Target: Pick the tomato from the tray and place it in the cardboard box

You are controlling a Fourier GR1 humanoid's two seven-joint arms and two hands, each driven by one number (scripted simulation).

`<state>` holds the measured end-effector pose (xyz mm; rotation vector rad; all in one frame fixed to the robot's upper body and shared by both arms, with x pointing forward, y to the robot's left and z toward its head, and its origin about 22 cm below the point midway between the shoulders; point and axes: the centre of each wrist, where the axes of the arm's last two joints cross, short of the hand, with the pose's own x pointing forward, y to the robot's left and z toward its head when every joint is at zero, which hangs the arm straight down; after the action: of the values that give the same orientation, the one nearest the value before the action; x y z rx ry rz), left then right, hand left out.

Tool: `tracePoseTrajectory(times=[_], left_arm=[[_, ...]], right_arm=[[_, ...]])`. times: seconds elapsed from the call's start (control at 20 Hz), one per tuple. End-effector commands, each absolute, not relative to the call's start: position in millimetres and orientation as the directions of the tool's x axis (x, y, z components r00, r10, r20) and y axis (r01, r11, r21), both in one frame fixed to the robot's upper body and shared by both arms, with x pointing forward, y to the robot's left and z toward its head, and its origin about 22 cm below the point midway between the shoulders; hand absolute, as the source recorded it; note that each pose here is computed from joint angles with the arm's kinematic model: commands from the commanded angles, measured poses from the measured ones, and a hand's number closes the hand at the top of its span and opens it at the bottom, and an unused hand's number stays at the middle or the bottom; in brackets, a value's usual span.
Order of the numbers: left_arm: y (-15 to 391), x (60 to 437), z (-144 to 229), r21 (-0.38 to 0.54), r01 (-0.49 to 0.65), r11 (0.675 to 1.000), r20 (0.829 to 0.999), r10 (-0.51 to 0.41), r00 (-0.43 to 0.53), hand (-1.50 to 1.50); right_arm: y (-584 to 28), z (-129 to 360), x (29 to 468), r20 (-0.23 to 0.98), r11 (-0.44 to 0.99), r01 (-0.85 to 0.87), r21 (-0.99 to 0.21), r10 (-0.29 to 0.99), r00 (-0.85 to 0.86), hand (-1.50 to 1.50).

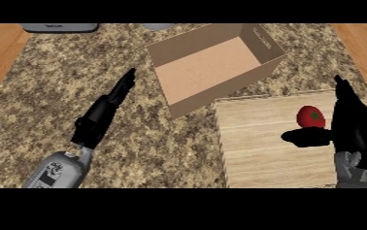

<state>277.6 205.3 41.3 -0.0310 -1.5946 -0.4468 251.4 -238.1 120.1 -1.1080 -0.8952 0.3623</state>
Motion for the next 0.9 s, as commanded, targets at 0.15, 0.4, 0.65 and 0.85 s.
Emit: tracePoseTrajectory(times=[0.15, 0.4, 0.65, 0.85], left_arm=[[208, 277, 34, 0.27, 0.3, 0.915, 0.963, -0.253, -0.095, 0.0], [193, 278, 50, 0.261, 0.306, 0.916, 0.965, -0.241, -0.102, 0.0], [195, 274, 49, 0.264, 0.289, 0.92, 0.964, -0.246, -0.097, 0.0], [220, 278, 45, 0.264, 0.295, 0.918, 0.965, -0.248, -0.09, 0.0]], right_arm=[[-234, 112, 271, 0.342, 0.42, 0.108, -0.901, 0.537, 0.771, -1.5], [-237, 91, 271, 0.315, 0.448, 0.062, -0.892, 0.518, 0.795, -1.5], [-237, 87, 271, 0.335, 0.448, 0.091, -0.889, 0.502, 0.797, -1.5], [-251, 65, 276, 0.333, 0.416, 0.107, -0.903, 0.52, 0.786, -1.5]])
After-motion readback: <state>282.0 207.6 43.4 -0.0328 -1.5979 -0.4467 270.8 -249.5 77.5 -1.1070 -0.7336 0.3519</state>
